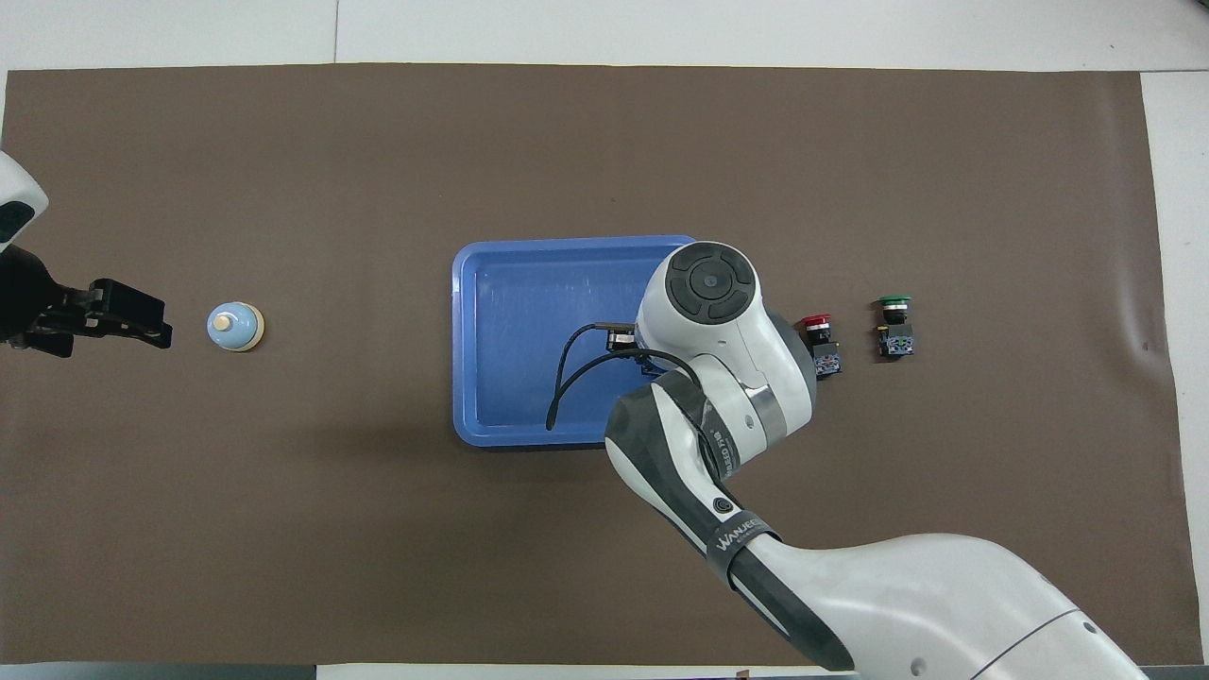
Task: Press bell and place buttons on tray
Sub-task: 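Carry the yellow button into the blue tray and release it, then move the right gripper to the green button and grasp it, then carry the green button into the tray beside the yellow one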
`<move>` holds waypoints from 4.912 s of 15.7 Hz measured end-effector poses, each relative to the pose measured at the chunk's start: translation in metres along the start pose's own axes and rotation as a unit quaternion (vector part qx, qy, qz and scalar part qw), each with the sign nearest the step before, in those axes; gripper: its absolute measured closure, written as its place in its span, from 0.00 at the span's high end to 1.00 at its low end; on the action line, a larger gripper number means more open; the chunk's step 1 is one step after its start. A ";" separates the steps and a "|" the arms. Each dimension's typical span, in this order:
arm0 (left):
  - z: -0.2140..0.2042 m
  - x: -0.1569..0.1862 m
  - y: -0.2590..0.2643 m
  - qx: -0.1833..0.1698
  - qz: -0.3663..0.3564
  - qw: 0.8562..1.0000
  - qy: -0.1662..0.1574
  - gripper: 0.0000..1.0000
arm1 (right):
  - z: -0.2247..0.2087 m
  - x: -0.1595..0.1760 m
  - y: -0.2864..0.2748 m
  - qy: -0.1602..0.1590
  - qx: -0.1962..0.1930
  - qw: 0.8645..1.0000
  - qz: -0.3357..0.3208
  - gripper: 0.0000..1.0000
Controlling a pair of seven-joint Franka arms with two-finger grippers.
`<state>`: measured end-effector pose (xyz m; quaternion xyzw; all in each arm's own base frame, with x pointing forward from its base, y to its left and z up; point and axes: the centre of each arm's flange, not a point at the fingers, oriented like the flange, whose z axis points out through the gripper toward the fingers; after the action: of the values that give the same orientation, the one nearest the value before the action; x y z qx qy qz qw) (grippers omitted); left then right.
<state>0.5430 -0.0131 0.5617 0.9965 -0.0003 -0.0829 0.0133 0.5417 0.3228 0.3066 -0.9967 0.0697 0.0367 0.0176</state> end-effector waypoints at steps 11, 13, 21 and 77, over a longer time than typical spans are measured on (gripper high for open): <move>0.000 0.000 0.000 0.000 0.000 1.000 0.000 1.00 | -0.076 0.047 0.081 -0.005 -0.003 0.999 -0.050 1.00; 0.000 0.000 0.000 0.000 0.000 1.000 0.000 1.00 | -0.092 0.065 0.131 -0.009 -0.002 0.998 -0.060 1.00; 0.000 0.000 0.000 0.000 0.000 1.000 0.000 1.00 | -0.055 0.088 0.269 -0.029 0.005 0.991 -0.132 1.00; 0.000 0.000 0.000 0.000 0.000 1.000 0.000 1.00 | 0.009 -0.010 -0.066 -0.008 0.017 0.998 -0.066 0.41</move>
<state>0.5430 -0.0131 0.5617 0.9965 -0.0001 -0.0828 0.0133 0.5407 0.3899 0.3006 -0.9984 0.0044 0.0421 0.0372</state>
